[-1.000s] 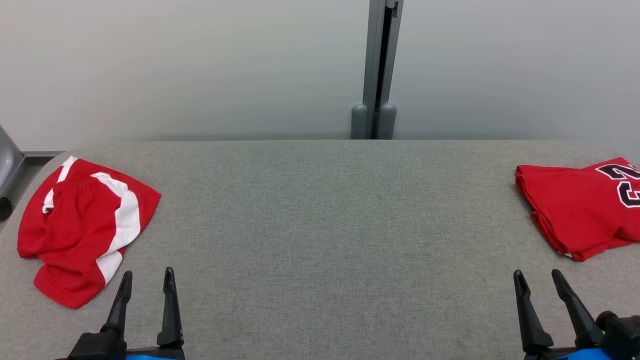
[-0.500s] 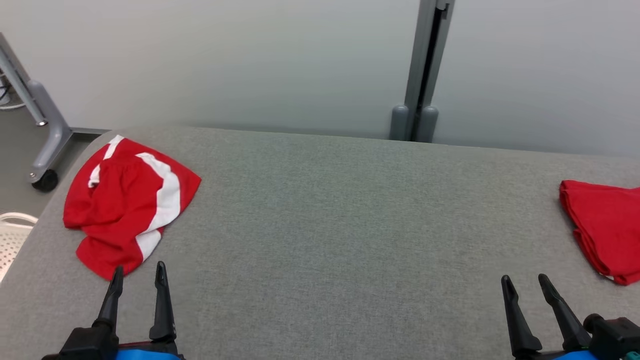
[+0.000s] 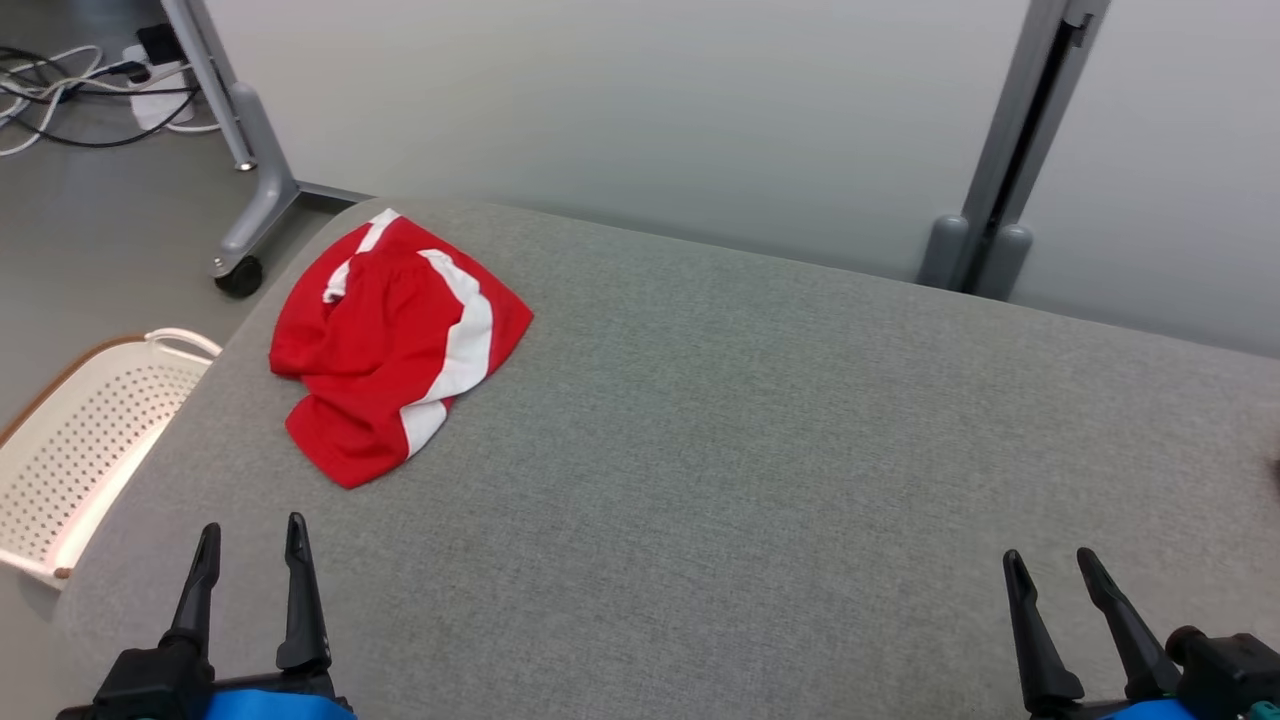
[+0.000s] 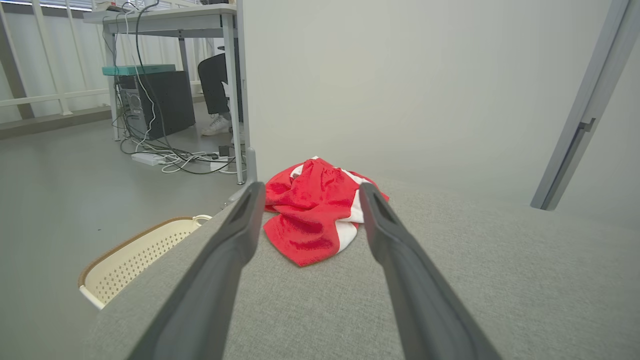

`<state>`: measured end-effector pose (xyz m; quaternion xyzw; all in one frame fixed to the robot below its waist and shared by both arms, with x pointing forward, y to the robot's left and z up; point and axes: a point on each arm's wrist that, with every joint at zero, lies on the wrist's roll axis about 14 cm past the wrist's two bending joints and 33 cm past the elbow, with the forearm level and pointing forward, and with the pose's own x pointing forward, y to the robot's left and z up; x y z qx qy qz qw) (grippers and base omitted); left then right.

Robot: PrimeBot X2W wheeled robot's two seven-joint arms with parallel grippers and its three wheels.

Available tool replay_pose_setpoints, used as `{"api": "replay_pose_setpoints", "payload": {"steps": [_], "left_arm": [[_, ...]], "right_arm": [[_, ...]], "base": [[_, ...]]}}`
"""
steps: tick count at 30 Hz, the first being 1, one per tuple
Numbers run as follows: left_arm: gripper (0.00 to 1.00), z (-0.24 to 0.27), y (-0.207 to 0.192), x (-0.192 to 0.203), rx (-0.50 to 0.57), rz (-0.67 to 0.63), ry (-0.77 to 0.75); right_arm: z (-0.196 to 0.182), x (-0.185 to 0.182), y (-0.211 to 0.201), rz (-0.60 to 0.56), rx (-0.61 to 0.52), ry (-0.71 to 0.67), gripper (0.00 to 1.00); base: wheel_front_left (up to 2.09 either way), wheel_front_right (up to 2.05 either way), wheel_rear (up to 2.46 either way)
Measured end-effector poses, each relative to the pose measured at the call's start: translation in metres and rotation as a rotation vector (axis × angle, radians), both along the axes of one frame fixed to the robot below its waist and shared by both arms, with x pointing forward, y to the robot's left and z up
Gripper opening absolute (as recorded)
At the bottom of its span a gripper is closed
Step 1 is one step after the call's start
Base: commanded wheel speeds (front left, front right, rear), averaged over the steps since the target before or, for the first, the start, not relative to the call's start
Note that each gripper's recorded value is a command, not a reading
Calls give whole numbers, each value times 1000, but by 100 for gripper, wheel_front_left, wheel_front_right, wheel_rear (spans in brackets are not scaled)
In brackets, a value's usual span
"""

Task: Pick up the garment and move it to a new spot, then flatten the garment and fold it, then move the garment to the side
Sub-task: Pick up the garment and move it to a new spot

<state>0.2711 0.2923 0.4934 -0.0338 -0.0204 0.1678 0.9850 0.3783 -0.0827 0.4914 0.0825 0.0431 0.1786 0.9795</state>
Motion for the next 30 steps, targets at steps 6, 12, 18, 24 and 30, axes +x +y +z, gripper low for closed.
{"api": "replay_pose_setpoints", "payload": {"steps": [6, 12, 18, 24, 30], "left_arm": [[100, 1, 19, -20, 7, 80, 4], [100, 1, 33, -36, 7, 145, 9], [100, 1, 42, -48, 7, 190, 12], [100, -1, 45, -51, 4, 206, 19], [100, -2, 48, -39, 0, 196, 28]], "right_arm": [[-4, 6, 20, 58, 0, 11, 100], [-8, 10, 37, 105, -2, 20, 100], [-10, 12, 47, 135, -2, 24, 100], [-11, 12, 50, 143, -3, 29, 100], [-14, 14, 44, 127, -10, 36, 100]], "base": [[0, 0, 0], [0, 0, 0], [0, 0, 0], [0, 0, 0], [0, 0, 0]]}}
